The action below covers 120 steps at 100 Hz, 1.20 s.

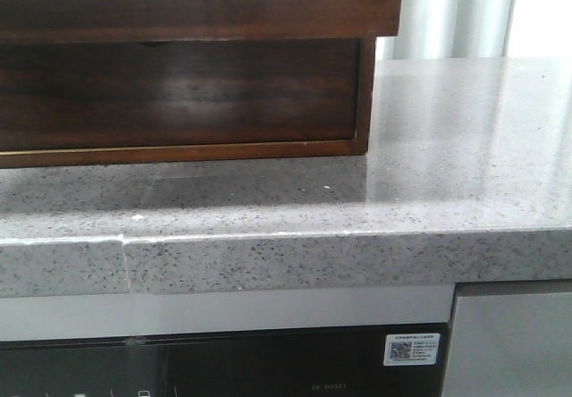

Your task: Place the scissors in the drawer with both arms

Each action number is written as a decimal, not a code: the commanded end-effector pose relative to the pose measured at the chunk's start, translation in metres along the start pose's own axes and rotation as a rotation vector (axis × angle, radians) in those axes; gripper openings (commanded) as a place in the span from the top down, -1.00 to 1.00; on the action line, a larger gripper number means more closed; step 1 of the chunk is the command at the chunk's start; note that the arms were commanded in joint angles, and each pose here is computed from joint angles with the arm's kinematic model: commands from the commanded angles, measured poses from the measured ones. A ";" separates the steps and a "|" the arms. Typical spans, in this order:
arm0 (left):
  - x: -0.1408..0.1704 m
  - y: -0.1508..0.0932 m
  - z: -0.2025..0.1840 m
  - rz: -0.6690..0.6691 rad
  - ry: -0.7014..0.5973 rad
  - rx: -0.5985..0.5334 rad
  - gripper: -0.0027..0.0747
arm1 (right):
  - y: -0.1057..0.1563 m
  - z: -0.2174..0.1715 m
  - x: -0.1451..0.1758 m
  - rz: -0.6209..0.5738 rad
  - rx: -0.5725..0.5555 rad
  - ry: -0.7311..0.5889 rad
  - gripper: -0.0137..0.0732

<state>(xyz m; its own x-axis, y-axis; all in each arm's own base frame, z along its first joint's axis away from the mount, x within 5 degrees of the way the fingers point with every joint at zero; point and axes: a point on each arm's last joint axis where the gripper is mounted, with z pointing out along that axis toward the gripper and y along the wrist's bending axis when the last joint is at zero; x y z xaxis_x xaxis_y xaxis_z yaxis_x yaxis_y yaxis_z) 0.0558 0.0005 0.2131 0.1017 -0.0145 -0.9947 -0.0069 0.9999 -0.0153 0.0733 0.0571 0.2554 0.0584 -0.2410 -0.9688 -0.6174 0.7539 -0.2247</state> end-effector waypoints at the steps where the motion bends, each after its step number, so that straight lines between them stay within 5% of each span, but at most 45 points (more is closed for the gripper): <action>1: -0.001 0.001 -0.003 -0.004 -0.056 -0.008 0.92 | -0.005 -0.001 -0.013 0.005 0.043 -0.075 0.94; 45: 0.028 0.001 -0.006 -0.006 0.258 -0.009 0.92 | -0.006 -0.001 -0.013 0.005 0.044 -0.077 0.94; 120: 0.028 0.000 -0.006 -0.003 0.253 -0.004 0.92 | -0.006 -0.001 -0.013 0.005 0.044 -0.077 0.94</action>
<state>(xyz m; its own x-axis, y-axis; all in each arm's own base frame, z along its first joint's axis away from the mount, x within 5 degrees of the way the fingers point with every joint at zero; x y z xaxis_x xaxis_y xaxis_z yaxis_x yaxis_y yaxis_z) 0.0538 0.0007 0.1828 -0.2308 -0.0163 -0.9729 -0.0168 0.9998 -0.0128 0.0732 0.0572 0.2552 0.0568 -0.2420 -0.9686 -0.6185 0.7530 -0.2244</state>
